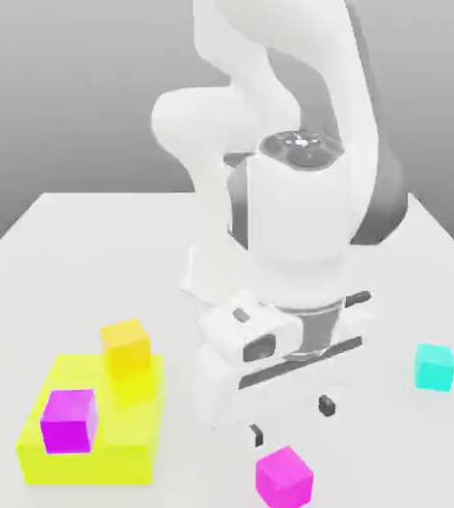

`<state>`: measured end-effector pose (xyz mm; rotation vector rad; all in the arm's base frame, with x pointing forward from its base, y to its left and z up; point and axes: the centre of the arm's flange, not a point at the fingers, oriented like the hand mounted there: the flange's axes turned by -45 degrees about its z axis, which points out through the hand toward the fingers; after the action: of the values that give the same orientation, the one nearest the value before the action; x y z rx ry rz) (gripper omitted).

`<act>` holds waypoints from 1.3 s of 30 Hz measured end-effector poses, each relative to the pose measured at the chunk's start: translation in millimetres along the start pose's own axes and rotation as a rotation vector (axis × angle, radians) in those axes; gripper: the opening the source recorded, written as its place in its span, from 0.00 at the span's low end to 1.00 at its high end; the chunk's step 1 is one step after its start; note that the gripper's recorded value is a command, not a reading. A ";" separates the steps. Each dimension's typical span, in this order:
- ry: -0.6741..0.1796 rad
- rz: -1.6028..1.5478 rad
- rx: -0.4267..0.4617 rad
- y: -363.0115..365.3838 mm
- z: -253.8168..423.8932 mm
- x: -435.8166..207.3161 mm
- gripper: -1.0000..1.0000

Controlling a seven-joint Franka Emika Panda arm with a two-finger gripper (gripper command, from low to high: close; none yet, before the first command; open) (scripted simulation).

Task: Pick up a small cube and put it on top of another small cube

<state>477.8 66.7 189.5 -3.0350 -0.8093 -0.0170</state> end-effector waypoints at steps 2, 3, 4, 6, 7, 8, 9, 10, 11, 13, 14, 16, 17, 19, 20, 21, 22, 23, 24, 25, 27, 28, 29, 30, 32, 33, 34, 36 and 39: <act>-0.008 -0.006 0.001 -0.8 26.8 -1.0 0.50; -0.009 -0.007 0.001 -1.0 39.8 -1.5 0.50; -0.010 -0.007 0.002 -1.4 52.7 -2.3 0.50; -0.010 -0.007 0.002 -1.6 59.7 -2.8 0.00; -0.010 -0.007 0.002 -1.6 59.7 -2.8 0.00; -0.011 -0.007 0.002 -1.7 59.7 -2.8 0.00; -0.011 -0.007 0.002 -1.8 59.7 -2.8 0.00; -0.012 -0.007 0.002 -1.9 59.8 -2.8 0.00; -0.011 -0.007 0.002 -2.0 63.1 -3.1 0.00; -0.011 -0.007 0.002 -1.5 49.6 -2.2 0.00; -0.011 -0.008 0.002 -1.4 38.8 -1.8 0.00; -0.011 -0.007 0.002 -1.4 14.9 -1.8 0.00; -0.011 -0.006 0.002 -0.3 2.9 -3.4 0.00; -0.012 0.008 0.001 15.4 -17.6 -18.5 0.00; -0.012 0.016 0.000 24.2 -27.1 -28.0 0.00; -0.013 0.024 0.000 32.8 -36.2 -38.2 0.00; -0.013 0.037 -0.001 42.9 -44.9 -49.9 0.00; -0.013 0.061 -0.001 56.4 -53.3 -64.6 0.00; -0.013 0.069 -0.001 63.4 -61.3 -76.2 0.00; -0.013 0.081 -0.001 70.9 -69.0 -88.9 0.00; -0.013 0.095 -0.001 81.0 -83.2 -112.6 0.00; -0.014 0.097 0.000 83.6 -89.8 -123.3 0.00; -0.013 0.102 0.000 86.6 -96.0 -134.9 0.00; -0.013 0.109 0.000 89.9 -101.8 -147.2 0.00; -0.013 0.125 0.001 95.4 -112.4 -172.4 0.00; -0.012 0.133 0.002 97.5 -117.1 -185.0 0.00; -0.012 0.142 0.003 99.0 -121.5 -197.7 0.00; -0.011 0.158 0.004 100.4 -129.0 -222.5 0.00; -0.009 0.165 0.006 101.4 -110.0 -234.0 0.00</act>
<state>324.2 -138.1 297.3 -3.0874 -0.5552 -0.0010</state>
